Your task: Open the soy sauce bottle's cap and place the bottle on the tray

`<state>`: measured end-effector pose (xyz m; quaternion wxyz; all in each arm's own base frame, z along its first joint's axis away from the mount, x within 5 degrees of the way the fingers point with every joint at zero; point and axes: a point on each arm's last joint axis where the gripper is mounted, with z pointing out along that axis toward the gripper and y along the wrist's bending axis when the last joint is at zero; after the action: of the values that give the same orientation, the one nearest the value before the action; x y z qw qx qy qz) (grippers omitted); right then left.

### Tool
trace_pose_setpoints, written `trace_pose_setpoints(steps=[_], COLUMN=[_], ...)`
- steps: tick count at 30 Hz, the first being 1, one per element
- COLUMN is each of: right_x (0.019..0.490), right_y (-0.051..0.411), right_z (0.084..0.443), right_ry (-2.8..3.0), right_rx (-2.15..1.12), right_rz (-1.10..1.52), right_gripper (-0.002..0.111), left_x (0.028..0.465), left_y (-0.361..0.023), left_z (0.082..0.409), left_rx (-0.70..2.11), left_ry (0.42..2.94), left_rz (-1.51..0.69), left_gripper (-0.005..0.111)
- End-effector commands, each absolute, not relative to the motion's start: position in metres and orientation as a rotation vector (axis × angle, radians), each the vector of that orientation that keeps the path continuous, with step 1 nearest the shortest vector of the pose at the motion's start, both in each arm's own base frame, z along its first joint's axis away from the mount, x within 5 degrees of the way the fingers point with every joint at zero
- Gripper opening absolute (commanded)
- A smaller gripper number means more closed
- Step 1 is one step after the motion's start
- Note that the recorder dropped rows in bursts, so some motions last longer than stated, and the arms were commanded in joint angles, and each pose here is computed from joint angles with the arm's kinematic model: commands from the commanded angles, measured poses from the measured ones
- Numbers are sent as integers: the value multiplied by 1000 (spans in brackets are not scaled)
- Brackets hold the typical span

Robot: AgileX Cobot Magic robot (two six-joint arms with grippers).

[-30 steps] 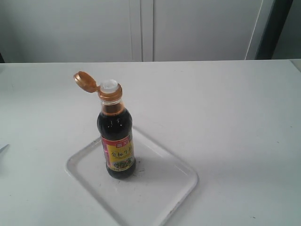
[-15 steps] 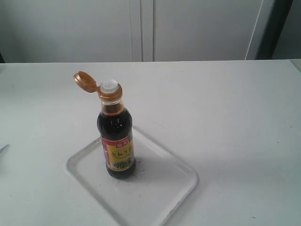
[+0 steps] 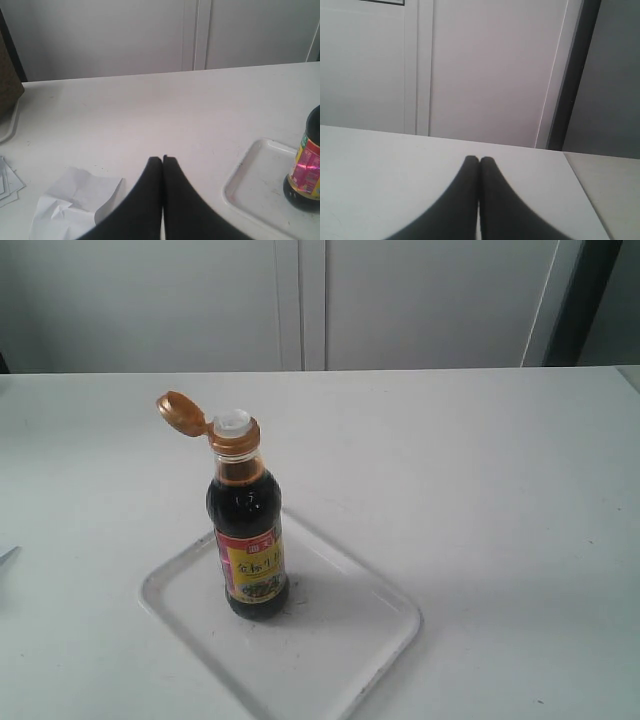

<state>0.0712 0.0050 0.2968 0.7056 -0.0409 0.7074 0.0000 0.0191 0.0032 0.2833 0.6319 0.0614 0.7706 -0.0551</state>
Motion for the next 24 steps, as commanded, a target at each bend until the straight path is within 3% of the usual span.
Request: trace_pose_setpoints(steps=[1,12,24], right_x=[71,71,71], right_y=[4,4,4], right_z=[296,296,296], right_ry=[1561,1561,1563], right_rx=[-76,-76,-77], right_rz=[0,0,0], right_gripper=[0,0,0], left_x=[19,24,43], left_y=[3,-6,-5], left_z=[281,274,213], left_rx=[128,290,83], left_ry=[1763,1711,1882], left_rz=[-136,-96,-22], left_gripper=[0,0,0])
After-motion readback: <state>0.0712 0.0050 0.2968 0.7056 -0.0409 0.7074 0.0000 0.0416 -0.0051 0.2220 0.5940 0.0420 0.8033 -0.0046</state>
